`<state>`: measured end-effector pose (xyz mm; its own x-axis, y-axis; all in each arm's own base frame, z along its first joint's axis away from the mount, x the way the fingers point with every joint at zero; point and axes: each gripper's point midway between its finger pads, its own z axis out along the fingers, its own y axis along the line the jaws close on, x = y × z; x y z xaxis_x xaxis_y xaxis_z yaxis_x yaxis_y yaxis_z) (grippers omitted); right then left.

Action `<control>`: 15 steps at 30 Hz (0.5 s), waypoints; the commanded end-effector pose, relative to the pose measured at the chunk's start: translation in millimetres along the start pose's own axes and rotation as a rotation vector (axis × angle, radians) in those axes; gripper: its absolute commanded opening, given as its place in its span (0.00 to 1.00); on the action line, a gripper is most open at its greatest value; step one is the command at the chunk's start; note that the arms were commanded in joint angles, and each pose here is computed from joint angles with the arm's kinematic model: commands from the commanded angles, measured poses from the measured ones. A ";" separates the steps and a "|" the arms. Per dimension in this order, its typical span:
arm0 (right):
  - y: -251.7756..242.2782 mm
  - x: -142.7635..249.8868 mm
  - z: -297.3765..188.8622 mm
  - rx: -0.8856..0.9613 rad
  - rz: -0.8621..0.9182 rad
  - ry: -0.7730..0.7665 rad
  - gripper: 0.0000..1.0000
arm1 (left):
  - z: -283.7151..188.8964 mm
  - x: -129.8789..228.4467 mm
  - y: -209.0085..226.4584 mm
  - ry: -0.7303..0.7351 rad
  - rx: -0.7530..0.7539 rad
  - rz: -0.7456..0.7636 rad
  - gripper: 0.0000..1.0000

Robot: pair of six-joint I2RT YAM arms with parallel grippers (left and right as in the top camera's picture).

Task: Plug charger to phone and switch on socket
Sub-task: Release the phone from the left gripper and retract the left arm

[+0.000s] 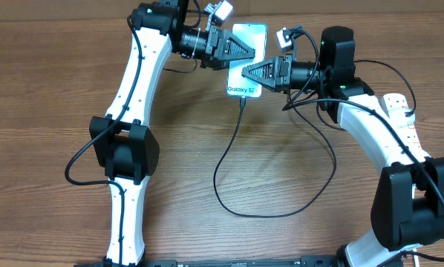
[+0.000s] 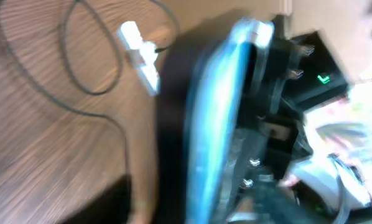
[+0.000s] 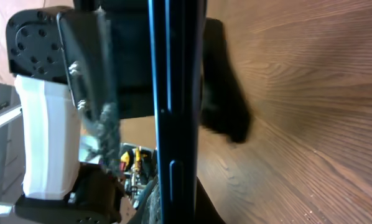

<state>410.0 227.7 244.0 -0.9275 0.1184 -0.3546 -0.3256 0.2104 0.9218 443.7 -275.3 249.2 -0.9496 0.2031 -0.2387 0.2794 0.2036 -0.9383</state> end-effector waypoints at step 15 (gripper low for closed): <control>-50.0 2.2 -0.1 0.263 0.099 -0.083 0.04 | -41.6 -7.8 62.1 -0.079 -0.377 -0.064 1.00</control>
<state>418.5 216.6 201.1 -0.9509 0.2190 -0.2189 -0.1258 0.3728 0.9194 466.8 -240.8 209.5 -0.9713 0.1320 -0.1976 0.2366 0.4596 -0.8560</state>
